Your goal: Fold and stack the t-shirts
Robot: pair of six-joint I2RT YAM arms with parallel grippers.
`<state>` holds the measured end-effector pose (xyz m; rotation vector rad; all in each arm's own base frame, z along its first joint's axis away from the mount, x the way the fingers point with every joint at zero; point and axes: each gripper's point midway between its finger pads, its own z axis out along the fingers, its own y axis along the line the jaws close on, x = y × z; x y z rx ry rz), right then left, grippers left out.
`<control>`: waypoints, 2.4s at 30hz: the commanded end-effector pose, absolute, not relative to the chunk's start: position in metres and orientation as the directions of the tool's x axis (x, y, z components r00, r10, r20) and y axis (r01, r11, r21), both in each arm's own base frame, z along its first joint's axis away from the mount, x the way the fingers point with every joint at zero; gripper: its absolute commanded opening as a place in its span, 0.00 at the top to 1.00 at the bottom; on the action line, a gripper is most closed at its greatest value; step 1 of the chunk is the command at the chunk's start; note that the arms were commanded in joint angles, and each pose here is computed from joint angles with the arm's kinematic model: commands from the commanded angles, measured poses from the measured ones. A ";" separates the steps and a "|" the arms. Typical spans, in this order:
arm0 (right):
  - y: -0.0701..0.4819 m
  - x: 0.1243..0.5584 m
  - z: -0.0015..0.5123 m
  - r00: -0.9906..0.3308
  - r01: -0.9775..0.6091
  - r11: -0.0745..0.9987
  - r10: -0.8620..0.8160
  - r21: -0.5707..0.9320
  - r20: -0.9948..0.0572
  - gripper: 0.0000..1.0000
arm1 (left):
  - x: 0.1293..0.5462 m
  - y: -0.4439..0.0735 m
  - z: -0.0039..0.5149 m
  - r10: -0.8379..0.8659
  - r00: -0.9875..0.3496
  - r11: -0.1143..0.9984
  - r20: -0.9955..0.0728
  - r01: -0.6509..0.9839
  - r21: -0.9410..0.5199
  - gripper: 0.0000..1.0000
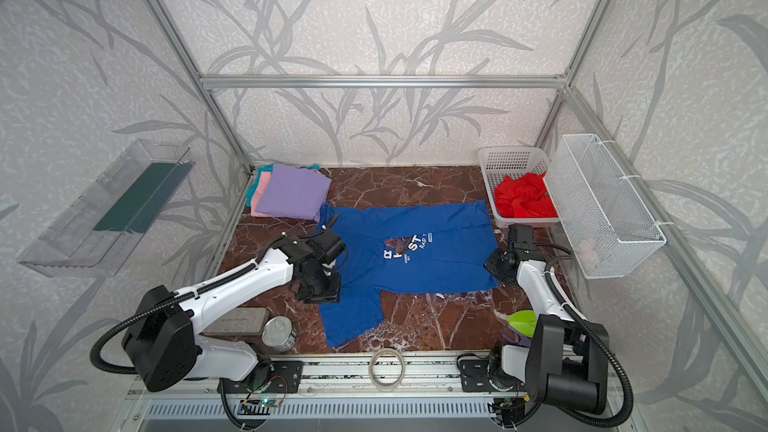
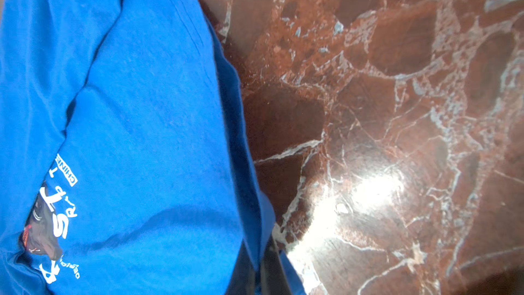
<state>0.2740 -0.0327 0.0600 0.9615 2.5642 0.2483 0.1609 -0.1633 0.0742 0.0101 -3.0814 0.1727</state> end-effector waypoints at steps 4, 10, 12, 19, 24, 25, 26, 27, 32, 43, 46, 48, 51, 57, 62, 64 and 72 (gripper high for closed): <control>-0.035 0.269 0.063 -0.700 0.589 0.759 0.650 0.277 -0.294 1.00 | 0.121 -0.139 0.051 -0.024 -0.991 1.000 0.132 -0.026 -0.015 0.46; -0.035 0.265 0.062 -0.711 0.583 0.767 0.641 0.266 -0.288 1.00 | 0.113 -0.151 0.022 -0.042 -0.985 0.997 0.169 -0.052 -0.055 0.52; -0.036 0.265 0.064 -0.711 0.582 0.769 0.639 0.265 -0.293 1.00 | 0.116 -0.157 0.020 -0.030 -0.986 0.997 0.161 -0.041 -0.067 0.55; -0.039 0.267 0.071 -0.704 0.581 0.769 0.639 0.266 -0.311 1.00 | 0.113 -0.168 0.006 -0.019 -0.982 0.996 0.190 -0.035 -0.084 0.65; -0.040 0.267 0.073 -0.706 0.580 0.773 0.635 0.259 -0.314 1.00 | 0.108 -0.162 -0.001 -0.022 -0.978 0.998 0.207 -0.032 -0.046 1.00; -0.040 0.267 0.073 -0.706 0.580 0.772 0.635 0.259 -0.313 1.00 | 0.109 -0.160 0.000 -0.023 -0.979 0.999 0.202 -0.031 -0.036 1.00; -0.040 0.266 0.073 -0.706 0.580 0.772 0.635 0.259 -0.312 1.00 | 0.110 -0.158 0.003 -0.024 -0.980 0.999 0.196 -0.030 -0.028 1.00; -0.040 0.266 0.072 -0.705 0.583 0.771 0.637 0.257 -0.311 1.00 | 0.112 -0.159 0.007 -0.024 -0.982 0.999 0.189 -0.029 -0.026 1.00; -0.039 0.267 0.073 -0.703 0.580 0.769 0.639 0.269 -0.311 1.00 | 0.147 -0.164 0.054 -0.023 -0.996 0.999 0.084 -0.026 -0.031 1.00; -0.028 0.285 0.075 -0.684 0.566 0.740 0.667 0.364 -0.295 1.00 | 0.264 -0.157 0.138 -0.146 -0.977 0.976 -0.158 -0.116 -0.186 1.00; -0.029 0.293 0.072 -0.657 0.577 0.717 0.692 0.391 -0.299 1.00 | 0.294 -0.159 0.134 -0.198 -0.962 0.957 -0.190 -0.148 -0.249 1.00; -0.031 0.299 0.069 -0.645 0.587 0.706 0.704 0.397 -0.298 1.00 | 0.315 -0.167 0.132 -0.217 -0.956 0.937 -0.199 -0.147 -0.316 1.00; -0.035 0.306 0.065 -0.628 0.605 0.686 0.723 0.405 -0.286 1.00 | 0.342 -0.170 0.133 -0.254 -0.948 0.914 -0.191 -0.171 -0.369 1.00; -0.041 0.316 0.052 -0.610 0.621 0.648 0.753 0.441 -0.246 1.00 | 0.383 -0.167 0.147 -0.254 -0.938 0.915 -0.235 -0.154 -0.372 1.00; -0.044 0.322 0.047 -0.581 0.640 0.605 0.785 0.473 -0.217 1.00 | 0.404 -0.155 0.150 -0.304 -0.921 0.898 -0.243 -0.192 -0.395 1.00; -0.043 0.326 0.049 -0.576 0.633 0.593 0.790 0.498 -0.208 1.00 | 0.410 -0.151 0.153 -0.313 -0.914 0.897 -0.258 -0.195 -0.398 1.00; -0.047 0.339 0.068 -0.557 0.613 0.578 0.800 0.538 -0.225 1.00 | 0.427 -0.142 0.167 -0.311 -0.894 0.911 -0.321 -0.185 -0.369 1.00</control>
